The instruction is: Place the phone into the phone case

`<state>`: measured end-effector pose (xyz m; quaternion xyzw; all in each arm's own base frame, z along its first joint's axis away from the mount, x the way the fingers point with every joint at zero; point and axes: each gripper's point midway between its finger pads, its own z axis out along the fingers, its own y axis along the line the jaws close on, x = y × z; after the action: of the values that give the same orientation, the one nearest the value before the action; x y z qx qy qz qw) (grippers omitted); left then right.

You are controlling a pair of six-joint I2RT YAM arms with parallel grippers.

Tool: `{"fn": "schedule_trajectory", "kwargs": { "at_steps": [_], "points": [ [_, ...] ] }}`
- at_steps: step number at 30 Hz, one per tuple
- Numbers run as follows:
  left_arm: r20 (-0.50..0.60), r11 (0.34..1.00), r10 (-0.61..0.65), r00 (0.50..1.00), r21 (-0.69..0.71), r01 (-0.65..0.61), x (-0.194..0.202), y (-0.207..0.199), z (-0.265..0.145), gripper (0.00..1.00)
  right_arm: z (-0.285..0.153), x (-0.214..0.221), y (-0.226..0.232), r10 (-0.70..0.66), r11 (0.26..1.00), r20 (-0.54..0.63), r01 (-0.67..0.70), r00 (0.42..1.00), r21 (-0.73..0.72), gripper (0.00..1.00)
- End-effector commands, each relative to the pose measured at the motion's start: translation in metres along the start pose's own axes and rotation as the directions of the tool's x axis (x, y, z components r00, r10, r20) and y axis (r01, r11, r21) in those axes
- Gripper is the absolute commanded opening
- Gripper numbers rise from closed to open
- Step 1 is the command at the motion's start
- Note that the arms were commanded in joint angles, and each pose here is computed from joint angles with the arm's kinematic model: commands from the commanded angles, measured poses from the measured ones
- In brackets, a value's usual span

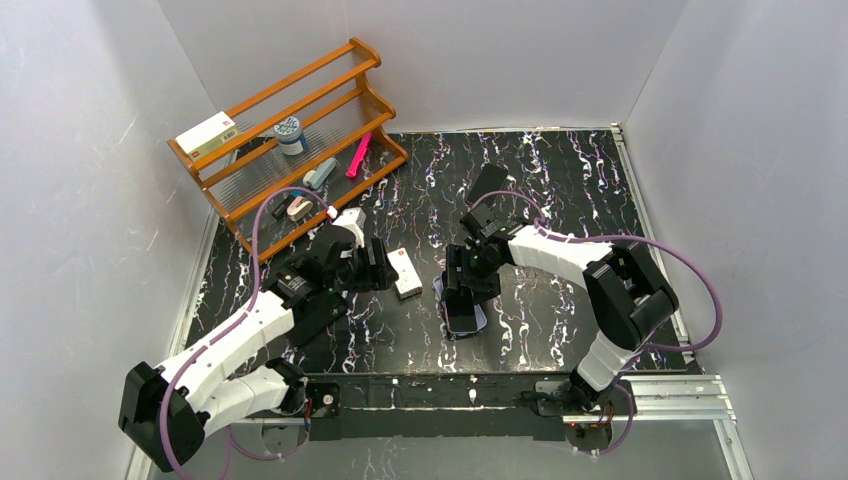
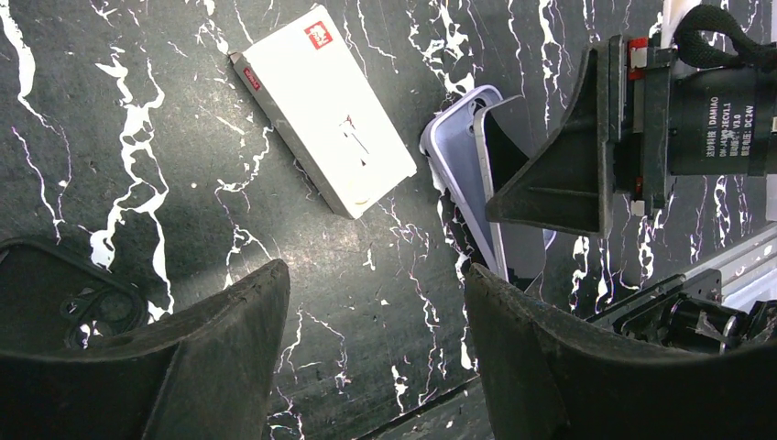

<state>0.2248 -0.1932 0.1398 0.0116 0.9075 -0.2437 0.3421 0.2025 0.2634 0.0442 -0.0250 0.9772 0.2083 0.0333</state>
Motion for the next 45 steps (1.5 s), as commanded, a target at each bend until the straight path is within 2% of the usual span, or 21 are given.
{"fn": "schedule_trajectory", "kwargs": {
  "at_steps": [1,5,10,17,27,36,45],
  "points": [
    [0.029,1.0,0.01,1.0,-0.002,-0.01,-0.011,-0.004,-0.007,0.67,-0.012,-0.006,0.02,-0.077,0.994,0.011,0.077,0.997,-0.083,0.55],
    [0.03,1.0,0.007,1.0,-0.004,-0.007,-0.012,-0.004,-0.007,0.67,-0.026,-0.011,0.027,-0.128,0.987,0.031,0.131,0.991,-0.09,0.51],
    [0.03,1.0,0.007,1.0,-0.012,-0.006,-0.011,-0.002,-0.007,0.68,-0.036,-0.01,0.038,-0.216,0.967,0.004,0.214,0.976,-0.136,0.51],
    [0.03,1.0,0.007,1.0,-0.017,-0.006,-0.009,0.0,-0.007,0.68,-0.025,-0.001,0.034,-0.308,0.942,-0.064,0.294,0.949,-0.164,0.5],
    [0.034,1.0,0.009,0.999,-0.023,-0.008,-0.01,0.001,-0.008,0.68,-0.015,-0.003,0.027,-0.383,0.914,-0.052,0.37,0.922,-0.167,0.52],
    [0.03,1.0,0.006,1.0,-0.024,-0.006,-0.011,0.0,-0.007,0.68,-0.003,0.003,0.014,-0.386,0.917,-0.087,0.372,0.918,-0.14,0.59],
    [0.025,1.0,-0.006,1.0,-0.007,0.006,-0.013,-0.005,-0.008,0.68,-0.018,-0.001,0.017,-0.379,0.921,-0.047,0.371,0.924,-0.119,0.82]
  ]
}}
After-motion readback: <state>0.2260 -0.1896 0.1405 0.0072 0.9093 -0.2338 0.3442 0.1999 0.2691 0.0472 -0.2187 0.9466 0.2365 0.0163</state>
